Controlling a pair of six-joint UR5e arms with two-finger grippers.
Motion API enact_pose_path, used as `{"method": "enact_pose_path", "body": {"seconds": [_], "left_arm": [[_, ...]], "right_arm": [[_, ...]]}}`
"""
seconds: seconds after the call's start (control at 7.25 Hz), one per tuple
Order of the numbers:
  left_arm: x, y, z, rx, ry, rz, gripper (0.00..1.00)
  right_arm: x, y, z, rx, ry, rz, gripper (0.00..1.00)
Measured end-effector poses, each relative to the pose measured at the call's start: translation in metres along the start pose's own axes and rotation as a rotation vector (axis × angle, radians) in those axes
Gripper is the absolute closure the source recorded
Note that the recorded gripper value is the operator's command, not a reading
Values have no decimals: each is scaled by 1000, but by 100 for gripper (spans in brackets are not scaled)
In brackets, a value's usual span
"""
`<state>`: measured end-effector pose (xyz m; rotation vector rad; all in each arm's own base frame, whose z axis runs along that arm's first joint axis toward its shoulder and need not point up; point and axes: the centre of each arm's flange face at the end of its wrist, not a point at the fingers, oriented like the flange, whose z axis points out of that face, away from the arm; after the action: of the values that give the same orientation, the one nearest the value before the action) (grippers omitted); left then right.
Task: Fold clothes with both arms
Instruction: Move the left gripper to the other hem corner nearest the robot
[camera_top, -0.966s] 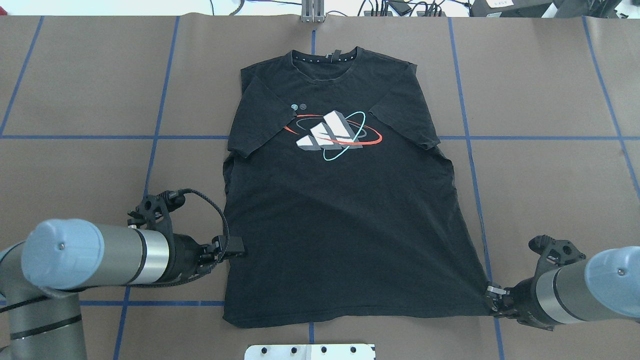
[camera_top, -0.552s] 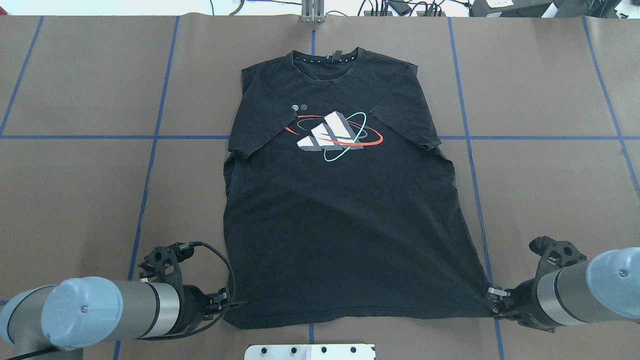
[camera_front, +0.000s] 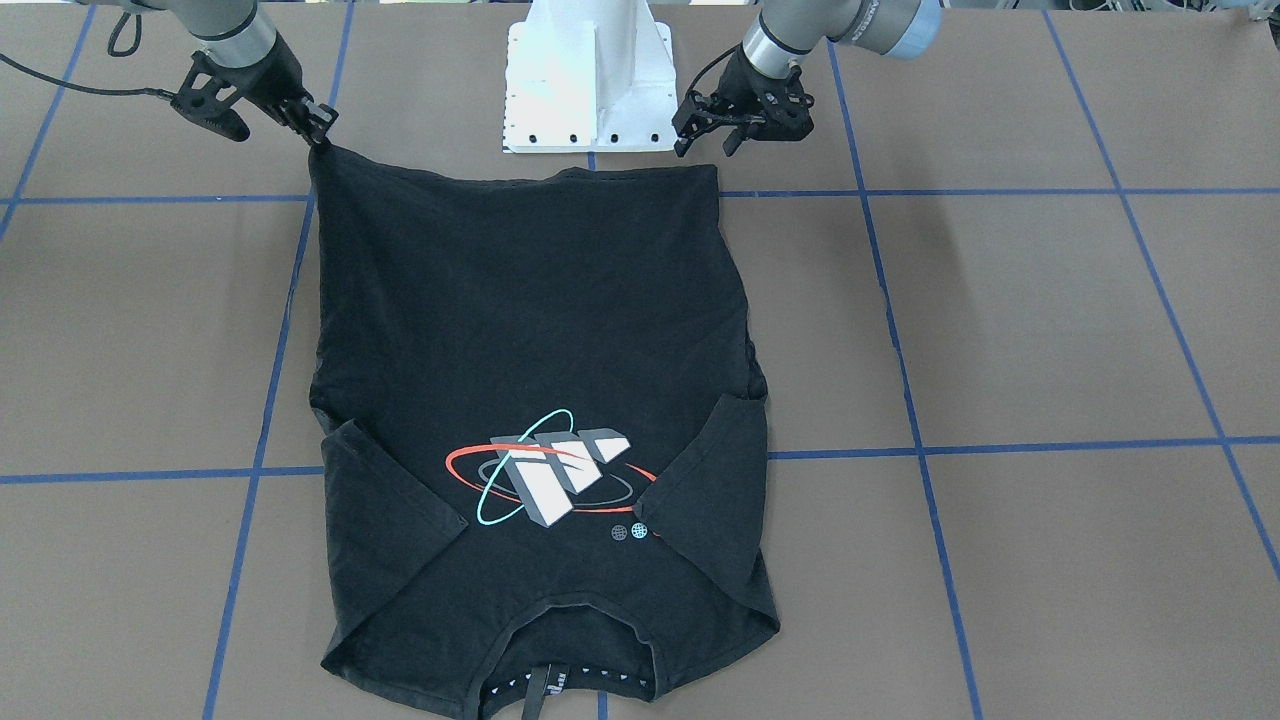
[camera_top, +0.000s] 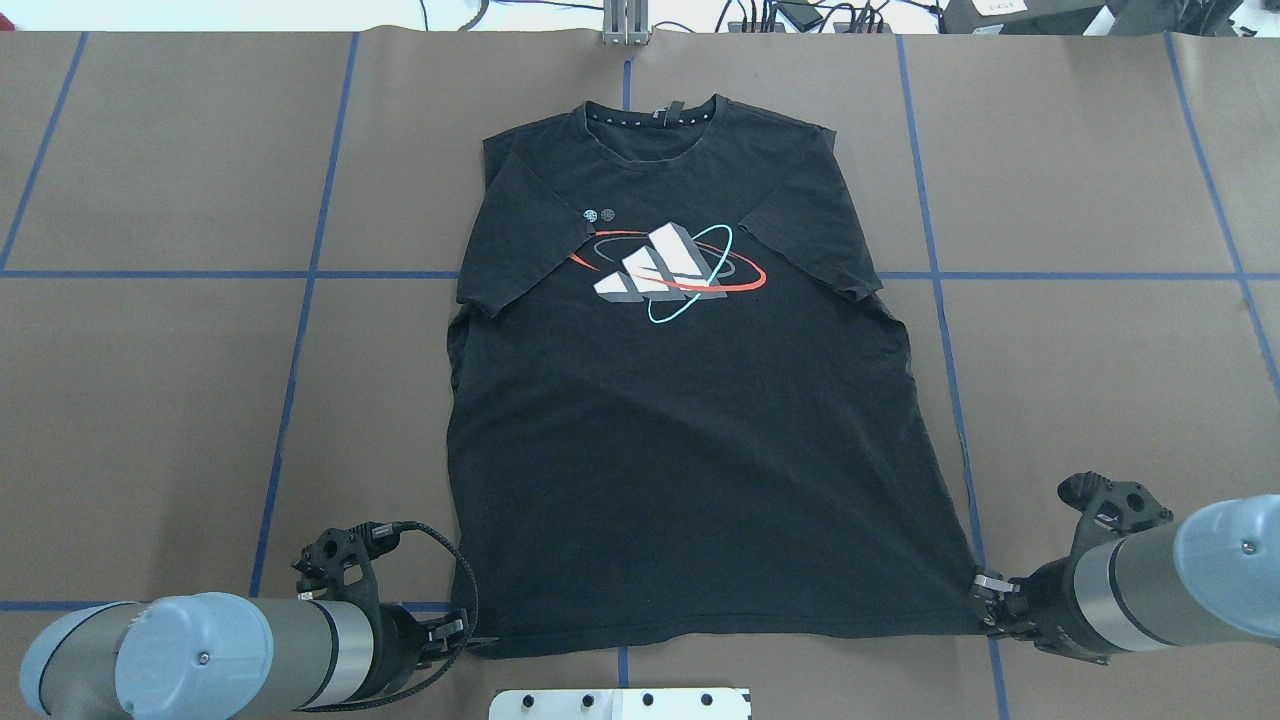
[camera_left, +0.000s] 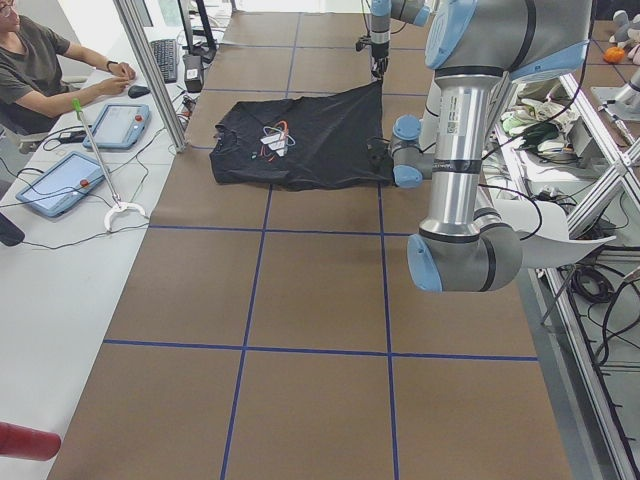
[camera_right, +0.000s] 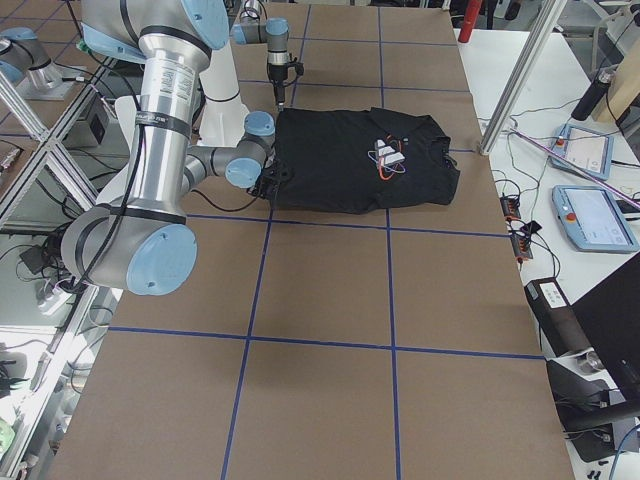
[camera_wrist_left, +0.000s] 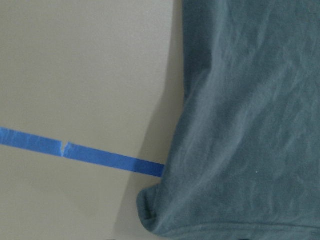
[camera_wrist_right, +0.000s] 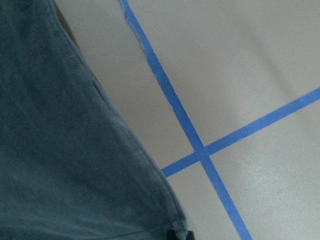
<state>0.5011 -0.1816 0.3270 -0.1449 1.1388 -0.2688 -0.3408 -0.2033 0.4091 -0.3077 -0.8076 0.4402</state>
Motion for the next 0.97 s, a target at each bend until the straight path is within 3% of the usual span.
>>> {"method": "enact_pose_path", "body": {"seconds": [0.41, 0.55, 0.69, 0.83, 0.97], "left_arm": [[-5, -12, 7, 28, -43, -4, 27], [-6, -12, 11, 29, -51, -5, 39], [-3, -12, 12, 28, -48, -5, 88], [2, -11, 11, 25, -40, -5, 100], [7, -11, 10, 24, -32, -6, 100]], "right_arm": [[0, 0, 0, 0, -1, 0, 100], [-1, 0, 0, 0, -2, 0, 100], [-1, 0, 0, 0, -3, 0, 100], [-2, 1, -1, -1, -4, -1, 100], [-2, 1, -1, -1, -4, -1, 100]]}}
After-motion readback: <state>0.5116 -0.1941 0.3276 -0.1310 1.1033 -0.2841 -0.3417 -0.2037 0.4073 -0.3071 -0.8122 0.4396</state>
